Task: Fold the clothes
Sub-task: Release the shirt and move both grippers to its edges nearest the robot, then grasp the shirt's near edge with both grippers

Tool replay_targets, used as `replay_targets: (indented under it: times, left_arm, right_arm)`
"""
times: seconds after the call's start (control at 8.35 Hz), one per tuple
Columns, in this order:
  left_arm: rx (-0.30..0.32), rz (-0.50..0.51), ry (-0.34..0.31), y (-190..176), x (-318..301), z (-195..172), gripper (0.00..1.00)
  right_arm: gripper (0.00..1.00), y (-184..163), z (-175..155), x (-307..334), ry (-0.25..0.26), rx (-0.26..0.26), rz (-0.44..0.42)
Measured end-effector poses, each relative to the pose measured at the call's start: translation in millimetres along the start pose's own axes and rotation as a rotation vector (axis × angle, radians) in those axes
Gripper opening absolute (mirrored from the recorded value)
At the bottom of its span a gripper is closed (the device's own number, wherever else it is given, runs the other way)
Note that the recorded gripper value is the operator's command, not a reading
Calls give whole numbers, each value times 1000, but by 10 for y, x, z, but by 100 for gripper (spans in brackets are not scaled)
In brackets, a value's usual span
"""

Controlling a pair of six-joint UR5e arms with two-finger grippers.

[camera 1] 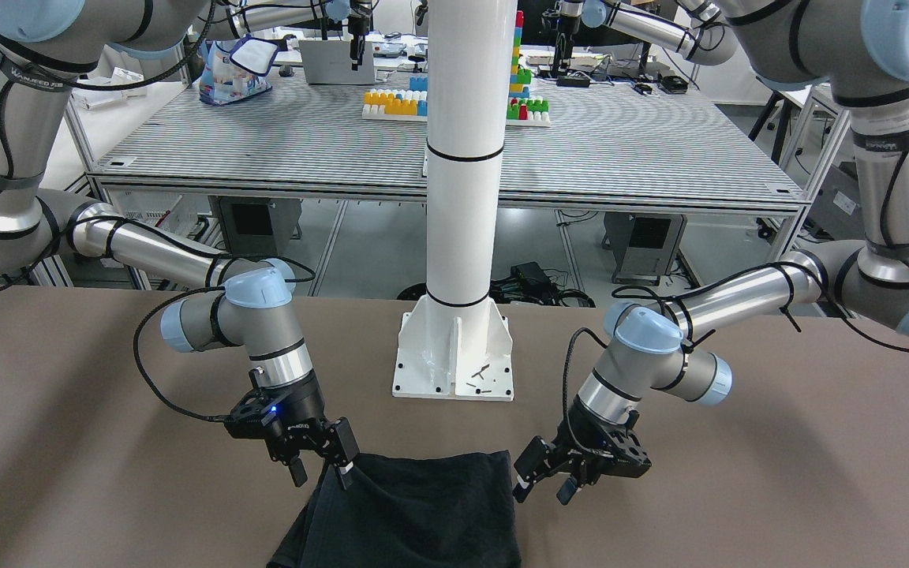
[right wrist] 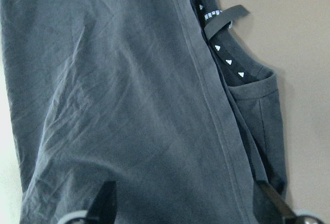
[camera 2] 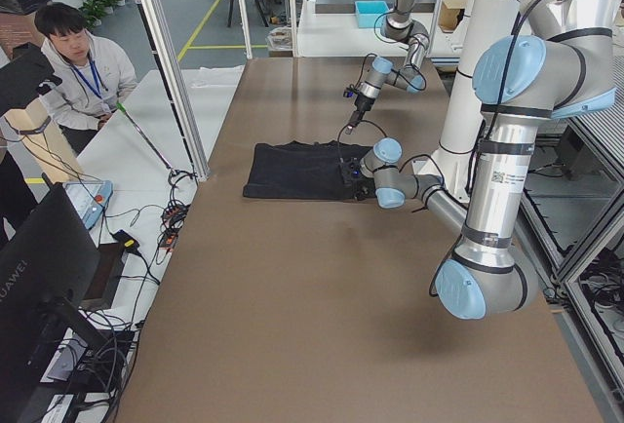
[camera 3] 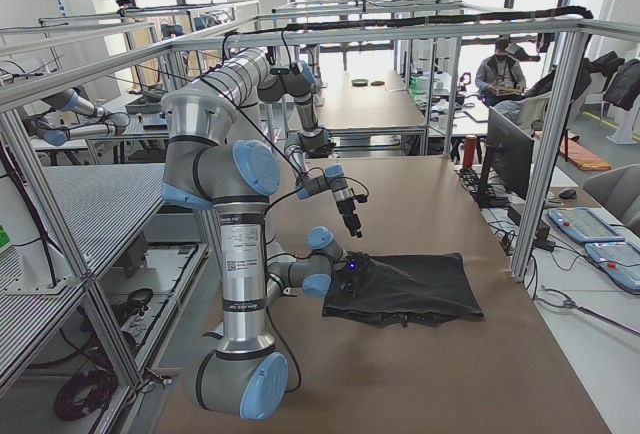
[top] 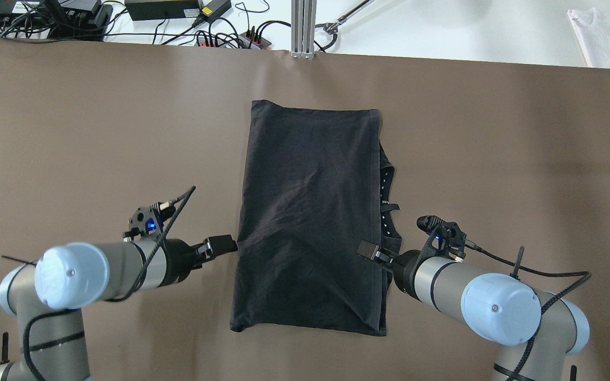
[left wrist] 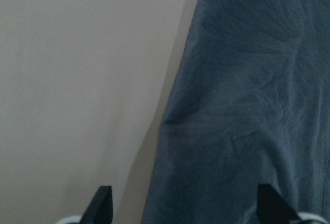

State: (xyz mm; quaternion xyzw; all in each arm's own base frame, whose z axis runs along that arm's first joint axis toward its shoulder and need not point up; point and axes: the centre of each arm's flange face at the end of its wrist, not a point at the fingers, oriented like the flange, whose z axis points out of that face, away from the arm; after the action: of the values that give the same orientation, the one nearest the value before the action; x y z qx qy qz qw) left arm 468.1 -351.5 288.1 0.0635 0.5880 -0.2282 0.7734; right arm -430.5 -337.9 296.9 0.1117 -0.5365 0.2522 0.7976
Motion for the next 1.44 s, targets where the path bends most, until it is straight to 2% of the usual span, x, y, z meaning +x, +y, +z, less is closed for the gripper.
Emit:
replay_targets:
  times: [0.36, 0.48, 0.6, 1.2, 1.32, 1.44]
  left_arm:
    - [-14, 2, -22, 931, -245, 195, 100]
    - [-22, 9, -29, 1100, -287, 250, 87]
    - [-27, 13, -34, 1197, -311, 282, 77]
    - [-20, 12, -35, 1284, -306, 354, 74]
    - [-20, 12, -34, 1296, -285, 379, 65]
    - [-21, 11, -31, 1306, -259, 392, 37]
  right_arm:
    - [93, 2, 13, 9, 2, 2, -1]
    - [93, 2, 22, 15, 5, 3, -2]
    - [93, 2, 27, 19, 6, 4, -3]
    - [93, 0, 34, 30, 9, 5, -1]
    - [93, 0, 34, 30, 8, 5, -1]
    - [93, 1, 34, 30, 8, 5, -1]
